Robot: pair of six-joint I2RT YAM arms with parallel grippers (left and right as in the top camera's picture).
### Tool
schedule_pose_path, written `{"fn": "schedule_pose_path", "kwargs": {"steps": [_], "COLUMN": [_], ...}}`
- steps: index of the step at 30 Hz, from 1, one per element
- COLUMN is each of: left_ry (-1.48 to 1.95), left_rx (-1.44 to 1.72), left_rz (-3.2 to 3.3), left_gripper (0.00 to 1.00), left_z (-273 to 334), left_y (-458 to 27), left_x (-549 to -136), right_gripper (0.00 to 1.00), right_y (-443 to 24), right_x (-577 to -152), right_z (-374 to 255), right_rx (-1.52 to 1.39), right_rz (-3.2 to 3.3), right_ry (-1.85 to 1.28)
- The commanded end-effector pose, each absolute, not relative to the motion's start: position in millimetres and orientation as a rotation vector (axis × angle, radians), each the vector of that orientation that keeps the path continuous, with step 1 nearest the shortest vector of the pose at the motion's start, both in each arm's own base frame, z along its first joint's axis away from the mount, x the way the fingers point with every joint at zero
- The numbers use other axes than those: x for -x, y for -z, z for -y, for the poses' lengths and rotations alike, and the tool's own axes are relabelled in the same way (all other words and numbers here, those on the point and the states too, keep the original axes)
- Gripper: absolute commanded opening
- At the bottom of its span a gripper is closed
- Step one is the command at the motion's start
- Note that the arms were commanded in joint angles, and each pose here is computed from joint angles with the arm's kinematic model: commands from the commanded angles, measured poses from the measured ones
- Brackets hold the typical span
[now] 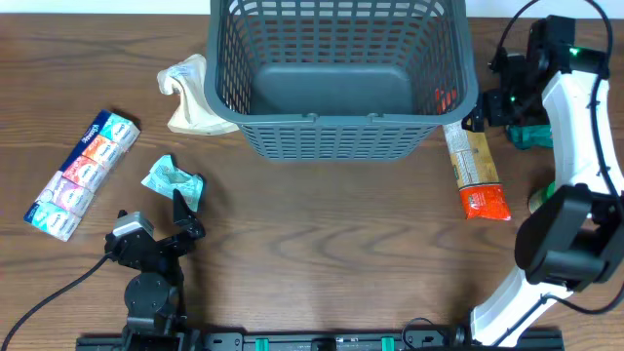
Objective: Pack container
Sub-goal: 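Move the right gripper over the spaghetti packet and close on it, then lift the spaghetti packet with the right gripper toward the basket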
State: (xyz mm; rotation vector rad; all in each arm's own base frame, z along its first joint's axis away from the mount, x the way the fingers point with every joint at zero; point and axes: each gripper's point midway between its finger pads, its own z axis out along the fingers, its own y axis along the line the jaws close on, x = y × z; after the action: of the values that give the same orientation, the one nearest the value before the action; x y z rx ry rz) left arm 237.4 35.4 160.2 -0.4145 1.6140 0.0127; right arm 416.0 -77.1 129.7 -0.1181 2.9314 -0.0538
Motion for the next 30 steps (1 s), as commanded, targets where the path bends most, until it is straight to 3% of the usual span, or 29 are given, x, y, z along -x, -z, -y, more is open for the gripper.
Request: {"fn": "schedule_pose_path", "kwargs": {"steps": [1,16,30], "left_ry": [-0.027,-0.026,-0.026], "left_rx": [0.430,0.430,0.430], "left_rz": [-1.646,-1.646,-1.646], "left_gripper": [0.99,0.99,0.99], "left_z": [-38,-38,-38], "left_y": [-144,-144,-144], "left_x": [-237,-237,-237], "right_gripper": [0.98,0.95,0.99], "right_y": [-110,-34,21], "right_x": [-419,-423,-393], "right_z": [79,83,77], "right_rx": [0.031,-0.036,-0.047], "right_rz": [-2.968,-3.089,-3.141], "right_ry": [0.018,-0.014,-0.031]}}
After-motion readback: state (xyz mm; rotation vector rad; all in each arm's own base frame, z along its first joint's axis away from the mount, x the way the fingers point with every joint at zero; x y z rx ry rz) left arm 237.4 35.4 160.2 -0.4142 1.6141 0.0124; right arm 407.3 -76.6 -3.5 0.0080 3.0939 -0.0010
